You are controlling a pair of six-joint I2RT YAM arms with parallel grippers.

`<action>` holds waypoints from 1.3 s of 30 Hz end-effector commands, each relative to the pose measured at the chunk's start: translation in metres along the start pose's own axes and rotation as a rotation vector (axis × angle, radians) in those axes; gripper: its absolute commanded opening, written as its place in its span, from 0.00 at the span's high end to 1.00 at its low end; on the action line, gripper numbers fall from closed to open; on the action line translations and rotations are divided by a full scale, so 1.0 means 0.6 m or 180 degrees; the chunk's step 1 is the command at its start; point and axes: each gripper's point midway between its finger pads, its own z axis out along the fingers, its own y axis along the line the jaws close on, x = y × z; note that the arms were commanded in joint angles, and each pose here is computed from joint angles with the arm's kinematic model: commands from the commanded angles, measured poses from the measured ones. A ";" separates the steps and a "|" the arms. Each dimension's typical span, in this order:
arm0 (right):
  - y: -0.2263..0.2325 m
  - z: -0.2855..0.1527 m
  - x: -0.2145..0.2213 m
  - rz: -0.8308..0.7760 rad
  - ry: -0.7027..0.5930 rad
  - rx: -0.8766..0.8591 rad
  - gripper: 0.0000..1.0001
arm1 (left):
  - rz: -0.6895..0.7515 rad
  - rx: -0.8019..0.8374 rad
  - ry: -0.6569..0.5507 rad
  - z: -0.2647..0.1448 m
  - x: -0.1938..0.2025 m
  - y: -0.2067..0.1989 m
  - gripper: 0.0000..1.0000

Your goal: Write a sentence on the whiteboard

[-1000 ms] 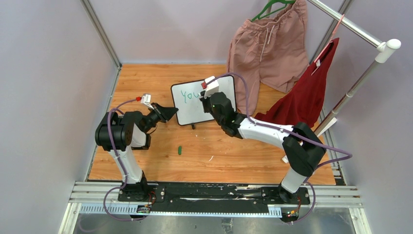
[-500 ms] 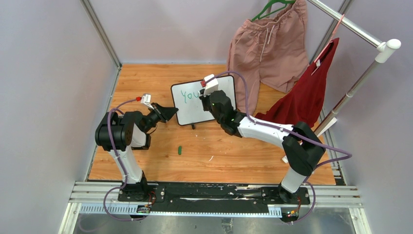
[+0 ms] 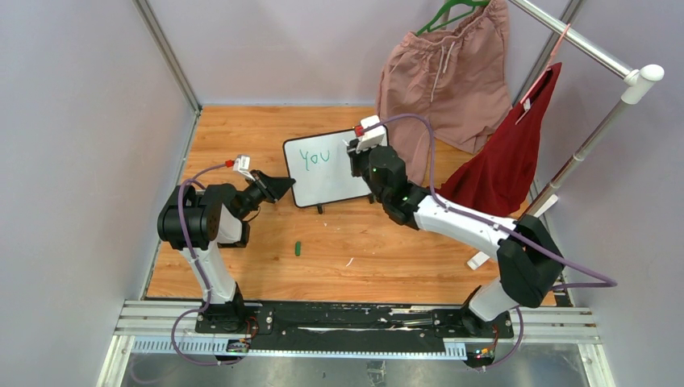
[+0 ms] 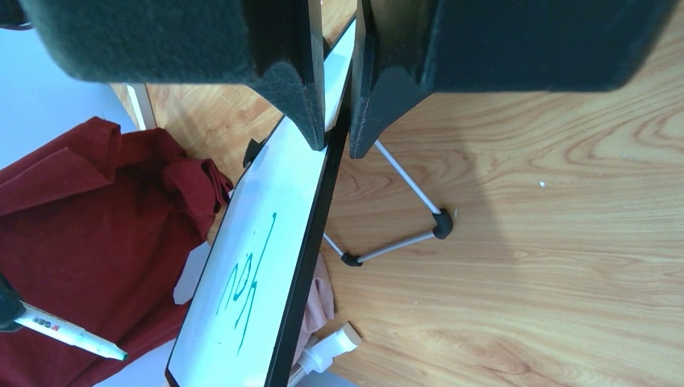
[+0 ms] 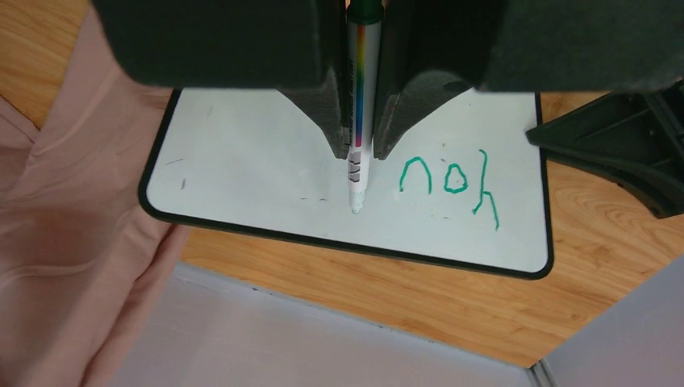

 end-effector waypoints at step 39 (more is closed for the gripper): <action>-0.022 0.047 0.027 0.0063 0.0168 0.0097 1.00 | 0.0104 -0.0013 -0.0073 -0.001 -0.004 0.003 1.00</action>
